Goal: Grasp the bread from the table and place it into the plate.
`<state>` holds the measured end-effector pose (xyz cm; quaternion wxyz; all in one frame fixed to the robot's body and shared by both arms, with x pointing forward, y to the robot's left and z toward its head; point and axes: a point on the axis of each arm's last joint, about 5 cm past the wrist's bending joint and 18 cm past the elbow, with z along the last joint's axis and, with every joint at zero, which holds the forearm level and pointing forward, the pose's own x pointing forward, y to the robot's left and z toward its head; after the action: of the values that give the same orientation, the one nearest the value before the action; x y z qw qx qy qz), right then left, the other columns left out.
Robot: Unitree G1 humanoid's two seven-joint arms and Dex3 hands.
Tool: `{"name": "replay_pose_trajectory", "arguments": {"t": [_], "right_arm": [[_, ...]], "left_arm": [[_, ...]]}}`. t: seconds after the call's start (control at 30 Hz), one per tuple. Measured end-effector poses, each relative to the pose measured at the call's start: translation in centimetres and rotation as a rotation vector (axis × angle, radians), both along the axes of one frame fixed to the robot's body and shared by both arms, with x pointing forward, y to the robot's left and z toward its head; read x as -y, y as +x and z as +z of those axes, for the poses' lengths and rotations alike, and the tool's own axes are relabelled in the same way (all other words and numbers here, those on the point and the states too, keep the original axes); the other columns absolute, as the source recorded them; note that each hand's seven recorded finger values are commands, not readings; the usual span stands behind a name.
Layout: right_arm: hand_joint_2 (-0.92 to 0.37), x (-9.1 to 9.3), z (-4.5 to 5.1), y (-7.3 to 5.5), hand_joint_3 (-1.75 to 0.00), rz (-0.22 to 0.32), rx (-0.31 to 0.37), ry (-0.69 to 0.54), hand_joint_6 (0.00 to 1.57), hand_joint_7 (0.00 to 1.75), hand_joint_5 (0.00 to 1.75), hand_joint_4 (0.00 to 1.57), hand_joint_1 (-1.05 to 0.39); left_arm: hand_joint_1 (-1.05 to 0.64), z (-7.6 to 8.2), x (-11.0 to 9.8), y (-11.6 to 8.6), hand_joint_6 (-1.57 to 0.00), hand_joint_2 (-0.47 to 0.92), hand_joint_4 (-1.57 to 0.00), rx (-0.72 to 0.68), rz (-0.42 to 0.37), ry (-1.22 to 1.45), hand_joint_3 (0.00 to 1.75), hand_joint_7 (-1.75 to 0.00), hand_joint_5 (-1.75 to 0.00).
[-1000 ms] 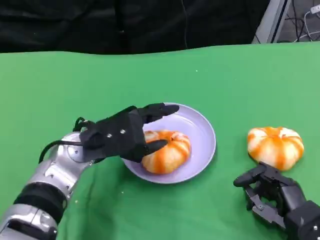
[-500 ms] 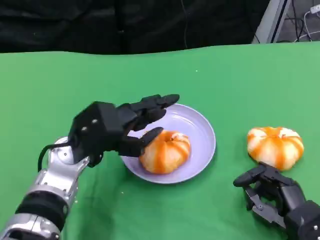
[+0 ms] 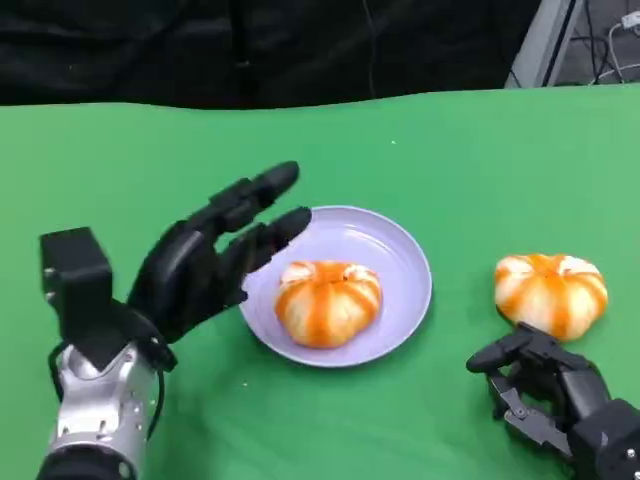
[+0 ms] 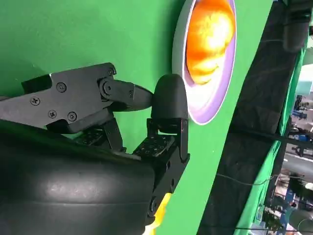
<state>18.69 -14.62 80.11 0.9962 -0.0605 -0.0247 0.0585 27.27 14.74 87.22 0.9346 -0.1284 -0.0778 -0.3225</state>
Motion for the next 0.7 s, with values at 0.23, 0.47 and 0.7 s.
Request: {"name": "replay_pose_trajectory", "arguments": {"t": [0.23,0.47,0.7], "right_arm": [[-0.92,-0.1,0.01,0.0,-0.49,0.002,-0.001,0.0,0.75,1.19,1.73,0.68,-0.13],[-0.92,0.0,0.0,0.1,-0.5,-0.003,-0.004,-0.005,0.76,1.19,1.73,0.69,-0.13],[-0.92,-0.1,0.05,0.1,-0.49,0.005,0.0,-0.013,0.75,1.18,1.72,0.69,-0.14]], "left_arm": [[-0.83,-1.2,-1.3,-1.4,-0.39,0.92,-0.46,-0.035,0.04,-0.086,0.57,-0.02,-0.04],[-0.8,-2.6,-3.1,-3.1,-0.4,0.92,-0.48,-0.097,0.094,-0.145,0.55,-0.02,-0.03],[-0.78,-3.0,-3.7,-3.8,-0.42,0.92,-0.51,-0.104,0.101,-0.171,0.52,-0.02,-0.03]]}}
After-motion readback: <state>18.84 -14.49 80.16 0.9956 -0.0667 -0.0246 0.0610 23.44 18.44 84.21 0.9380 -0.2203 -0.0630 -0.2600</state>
